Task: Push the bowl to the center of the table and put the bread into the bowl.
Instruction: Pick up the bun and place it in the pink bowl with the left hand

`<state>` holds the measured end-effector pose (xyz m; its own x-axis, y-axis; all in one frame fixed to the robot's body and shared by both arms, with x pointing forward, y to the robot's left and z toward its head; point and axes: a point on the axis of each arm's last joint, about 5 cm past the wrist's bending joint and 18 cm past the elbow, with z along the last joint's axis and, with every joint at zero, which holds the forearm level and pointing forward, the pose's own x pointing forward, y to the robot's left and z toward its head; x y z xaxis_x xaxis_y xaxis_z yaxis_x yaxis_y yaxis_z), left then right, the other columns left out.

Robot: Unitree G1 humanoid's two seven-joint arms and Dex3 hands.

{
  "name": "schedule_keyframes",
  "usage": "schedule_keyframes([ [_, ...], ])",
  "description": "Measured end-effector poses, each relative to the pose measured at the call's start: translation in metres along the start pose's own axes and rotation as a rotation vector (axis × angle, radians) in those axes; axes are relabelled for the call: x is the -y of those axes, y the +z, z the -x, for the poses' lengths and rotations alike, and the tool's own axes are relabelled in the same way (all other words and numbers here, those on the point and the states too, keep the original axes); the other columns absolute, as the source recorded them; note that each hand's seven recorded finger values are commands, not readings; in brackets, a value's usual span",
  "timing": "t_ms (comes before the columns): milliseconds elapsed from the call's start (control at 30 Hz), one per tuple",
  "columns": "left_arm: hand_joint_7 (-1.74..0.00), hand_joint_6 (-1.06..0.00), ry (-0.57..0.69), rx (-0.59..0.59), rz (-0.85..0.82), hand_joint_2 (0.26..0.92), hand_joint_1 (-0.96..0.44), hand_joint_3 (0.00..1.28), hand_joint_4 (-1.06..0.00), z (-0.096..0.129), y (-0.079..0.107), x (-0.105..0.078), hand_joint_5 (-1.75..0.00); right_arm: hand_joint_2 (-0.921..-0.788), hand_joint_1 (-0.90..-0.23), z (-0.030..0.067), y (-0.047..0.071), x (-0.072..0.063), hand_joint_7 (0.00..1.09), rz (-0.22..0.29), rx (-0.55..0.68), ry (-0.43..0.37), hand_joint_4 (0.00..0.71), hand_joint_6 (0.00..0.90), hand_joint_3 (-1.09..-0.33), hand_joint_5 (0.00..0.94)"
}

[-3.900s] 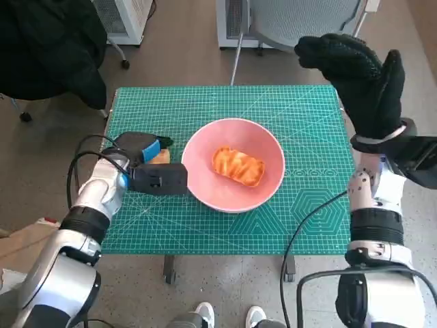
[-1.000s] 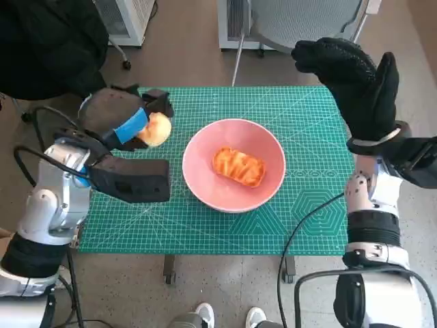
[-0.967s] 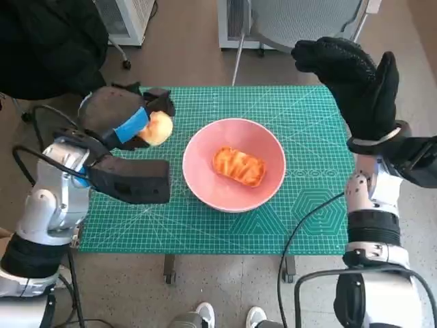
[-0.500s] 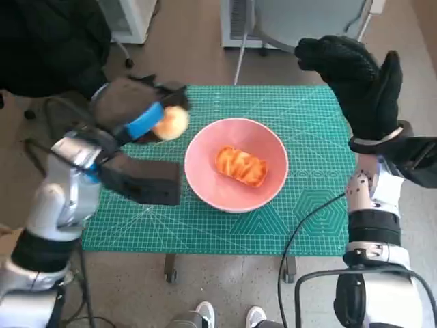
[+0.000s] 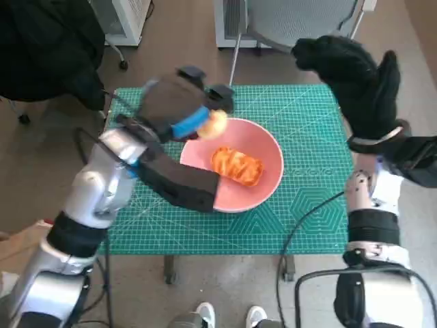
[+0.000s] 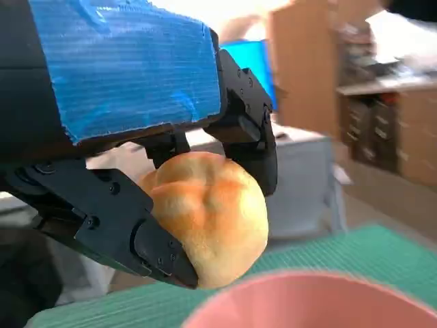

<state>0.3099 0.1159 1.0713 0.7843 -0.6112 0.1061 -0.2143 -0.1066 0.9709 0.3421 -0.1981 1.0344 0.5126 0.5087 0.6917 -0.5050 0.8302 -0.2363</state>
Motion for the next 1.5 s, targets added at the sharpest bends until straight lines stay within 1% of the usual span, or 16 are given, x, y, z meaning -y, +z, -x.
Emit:
schedule_keyframes([
  [200, -0.90, -0.73, -0.006, -0.009, 0.084, 0.918, 0.00, 0.05, -0.66, -0.012, 0.008, 0.002, -1.36, -0.921, -0.735, 0.0013, 0.000, 0.000, 0.00, 0.003, 0.000, 0.001, 0.329, 0.410, -0.885, 0.000],
  [467, -0.97, -0.71, -0.021, -0.017, 0.200, 0.903, 0.00, 0.07, -0.69, -0.019, 0.016, 0.003, -1.28, -0.921, -0.732, 0.0022, 0.002, 0.000, 0.01, 0.013, 0.007, 0.003, 0.326, 0.414, -0.891, 0.000],
  [533, -0.95, -0.73, -0.026, -0.020, 0.187, 0.900, 0.00, 0.08, -0.67, -0.020, 0.018, 0.004, -1.30, -0.921, -0.732, 0.0025, 0.002, 0.000, 0.00, 0.015, 0.007, 0.001, 0.324, 0.412, -0.893, 0.000],
  [667, -0.84, -0.79, -0.070, 0.006, -0.044, 0.910, 0.00, 0.07, -0.60, -0.023, 0.021, 0.007, -1.41, -0.921, -0.732, 0.0024, 0.003, 0.000, 0.00, 0.018, 0.010, -0.003, 0.322, 0.409, -0.895, 0.000],
  [767, -0.88, -0.76, -0.112, 0.043, -0.252, 0.917, 0.00, 0.08, -0.59, -0.025, 0.023, 0.010, -1.42, -0.921, -0.733, 0.0020, 0.004, 0.001, 0.00, 0.021, 0.014, -0.004, 0.321, 0.408, -0.896, 0.000],
  [867, -0.98, -0.68, -0.150, 0.102, -0.461, 0.920, 0.00, 0.10, -0.59, -0.027, 0.024, 0.013, -1.40, -0.921, -0.735, 0.0017, 0.004, 0.001, 0.00, 0.024, 0.016, -0.007, 0.320, 0.407, -0.896, 0.000],
  [933, -1.13, -0.63, -0.169, 0.140, -0.530, 0.920, 0.00, 0.11, -0.60, -0.030, 0.022, 0.012, -1.29, -0.921, -0.735, 0.0020, 0.005, 0.000, 0.00, 0.028, 0.015, -0.012, 0.320, 0.407, -0.897, 0.000],
  [1067, -1.28, -0.61, -0.124, 0.084, -0.289, 0.920, 0.00, 0.12, -0.61, -0.032, 0.019, 0.010, -1.16, -0.921, -0.736, 0.0041, 0.004, 0.000, 0.00, 0.029, 0.007, -0.016, 0.320, 0.407, -0.898, 0.000],
  [1200, -1.26, -0.56, -0.084, 0.022, -0.001, 0.920, 0.00, 0.11, -0.66, -0.032, 0.019, 0.009, -1.18, -0.921, -0.735, 0.0036, 0.004, 0.000, 0.00, 0.031, 0.009, -0.016, 0.320, 0.407, -0.899, 0.000],
  [1267, -1.37, -0.41, -0.089, -0.014, 0.148, 0.921, 0.00, 0.21, -0.58, -0.031, 0.019, 0.009, -1.29, -0.921, -0.735, 0.0033, 0.004, -0.001, 0.00, 0.031, 0.008, -0.015, 0.320, 0.407, -0.898, 0.000],
  [1300, -1.28, -0.36, -0.106, -0.039, 0.228, 0.888, -0.02, 0.21, -0.50, -0.031, 0.019, 0.009, -1.18, -0.921, -0.734, 0.0032, 0.004, -0.001, 0.00, 0.031, 0.007, -0.014, 0.320, 0.407, -0.898, 0.000],
  [1333, -1.10, -0.31, -0.123, -0.053, 0.275, 0.844, -0.04, 0.20, -0.44, -0.031, 0.019, 0.010, -0.95, -0.921, -0.734, 0.0033, 0.004, -0.001, 0.00, 0.031, 0.007, -0.013, 0.320, 0.407, -0.898, 0.000],
  [1367, -1.01, -0.28, -0.144, -0.065, 0.311, 0.828, -0.05, 0.19, -0.40, -0.031, 0.019, 0.011, -0.82, -0.921, -0.734, 0.0031, 0.004, -0.001, 0.00, 0.030, 0.006, -0.011, 0.320, 0.407, -0.898, 0.000],
  [1433, -0.76, -0.19, -0.175, -0.083, 0.338, 0.798, -0.11, 0.13, -0.28, -0.030, 0.018, 0.014, -0.41, -0.921, -0.734, 0.0031, 0.003, -0.002, 0.00, 0.029, 0.005, -0.010, 0.320, 0.407, -0.897, 0.000],
  [1467, -0.69, -0.16, -0.186, -0.092, 0.345, 0.794, -0.13, 0.11, -0.26, -0.029, 0.018, 0.016, -0.29, -0.921, -0.734, 0.0034, 0.003, -0.002, 0.00, 0.028, 0.004, -0.010, 0.320, 0.407, -0.897, 0.000],
  [1500, -0.66, -0.14, -0.195, -0.098, 0.350, 0.792, -0.15, 0.10, -0.24, -0.028, 0.018, 0.017, -0.24, -0.921, -0.734, 0.0038, 0.003, -0.002, 0.00, 0.028, 0.003, -0.011, 0.320, 0.407, -0.897, 0.000],
])
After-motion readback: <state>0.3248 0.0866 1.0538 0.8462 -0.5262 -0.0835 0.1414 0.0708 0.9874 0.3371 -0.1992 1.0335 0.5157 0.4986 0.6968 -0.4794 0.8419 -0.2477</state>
